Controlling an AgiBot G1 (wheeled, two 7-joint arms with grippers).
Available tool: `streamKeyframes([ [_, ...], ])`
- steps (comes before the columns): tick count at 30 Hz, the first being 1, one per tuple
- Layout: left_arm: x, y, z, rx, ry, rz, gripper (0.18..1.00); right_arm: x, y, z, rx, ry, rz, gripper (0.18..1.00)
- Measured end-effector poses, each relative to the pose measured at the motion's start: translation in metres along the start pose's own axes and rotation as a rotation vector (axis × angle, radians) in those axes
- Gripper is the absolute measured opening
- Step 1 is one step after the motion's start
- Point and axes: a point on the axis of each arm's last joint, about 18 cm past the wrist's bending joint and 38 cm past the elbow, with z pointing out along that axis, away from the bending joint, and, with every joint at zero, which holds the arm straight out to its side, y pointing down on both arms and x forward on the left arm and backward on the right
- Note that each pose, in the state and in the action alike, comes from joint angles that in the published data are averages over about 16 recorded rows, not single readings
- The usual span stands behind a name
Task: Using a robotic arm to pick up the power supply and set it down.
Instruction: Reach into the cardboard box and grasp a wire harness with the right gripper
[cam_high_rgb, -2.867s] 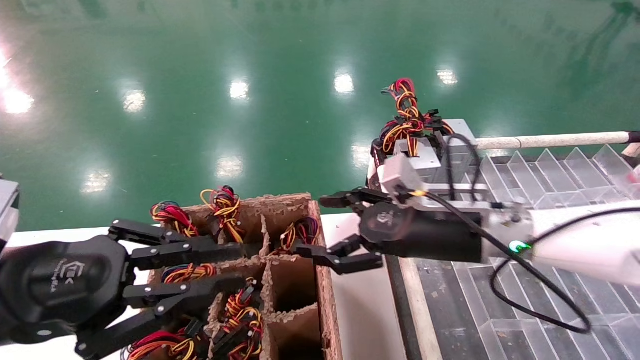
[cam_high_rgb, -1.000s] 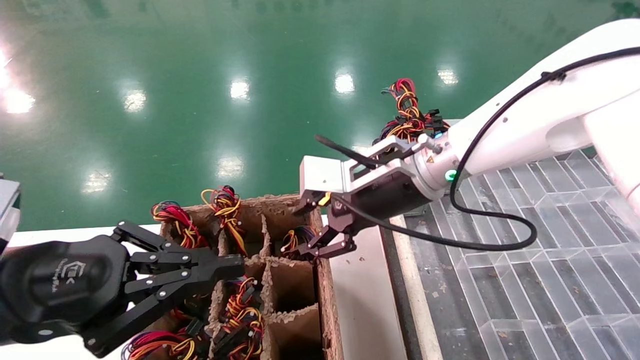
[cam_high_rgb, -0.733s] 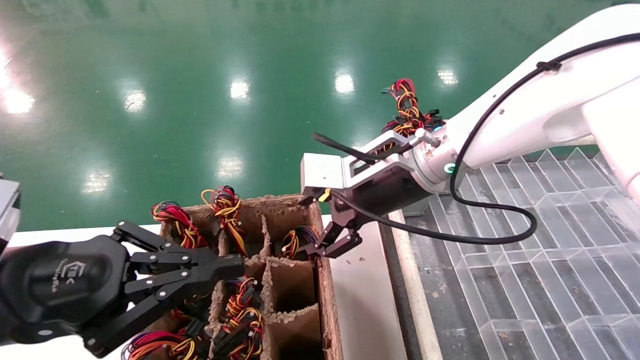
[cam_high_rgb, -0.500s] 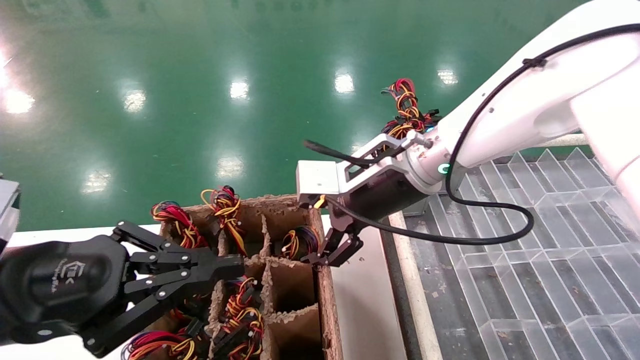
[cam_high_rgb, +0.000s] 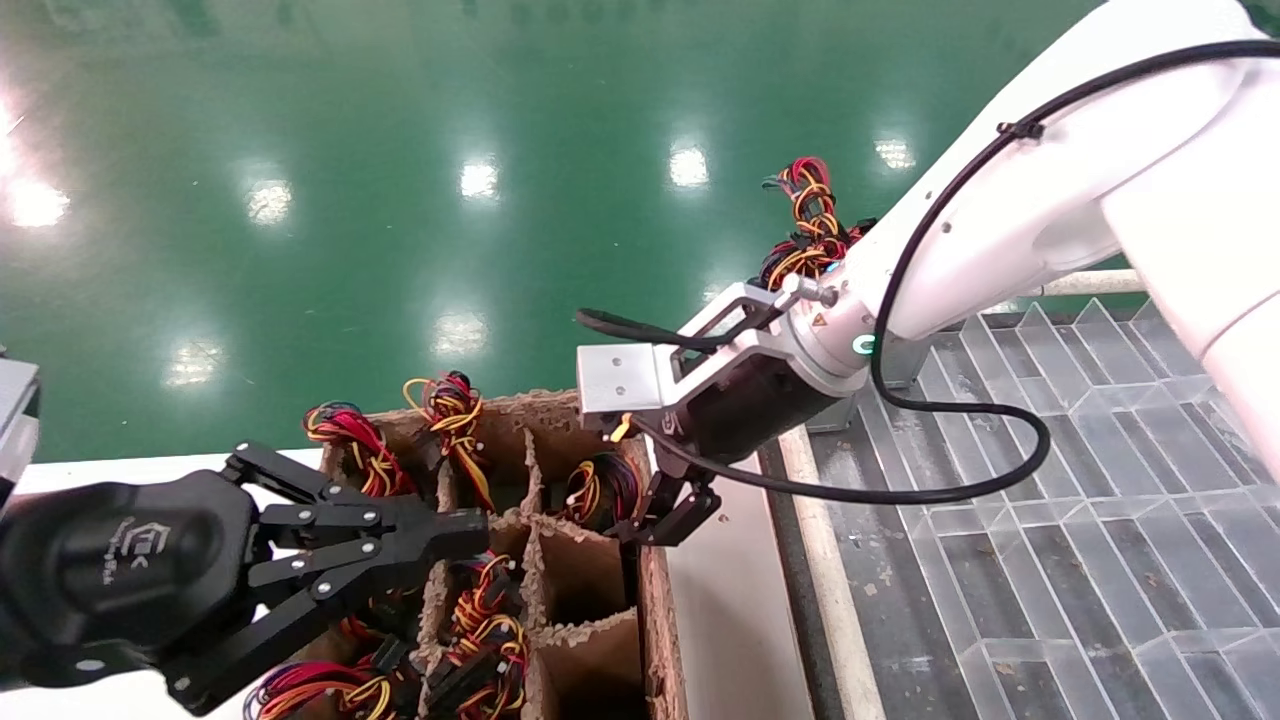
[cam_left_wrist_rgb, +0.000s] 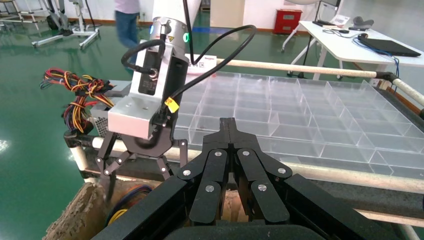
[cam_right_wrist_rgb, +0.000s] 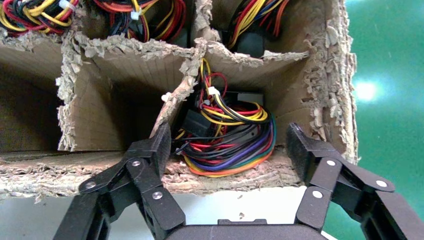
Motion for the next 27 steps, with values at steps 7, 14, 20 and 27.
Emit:
streamKeyframes([
  [7, 0.000, 0.000, 0.000, 0.000, 0.000, 0.000, 0.191, 0.000, -0.007, 0.001, -0.033, 0.002, -0.032, 0.788],
  [14, 0.000, 0.000, 0.000, 0.000, 0.000, 0.000, 0.191, 0.001, -0.016, 0.000, -0.063, 0.006, -0.066, 0.656],
  [20, 0.000, 0.000, 0.000, 0.000, 0.000, 0.000, 0.191, 0.001, -0.023, -0.001, -0.077, 0.010, -0.088, 0.526],
  [27, 0.000, 0.000, 0.000, 0.000, 0.000, 0.000, 0.191, 0.002, -0.029, -0.005, -0.080, 0.019, -0.102, 0.377],
])
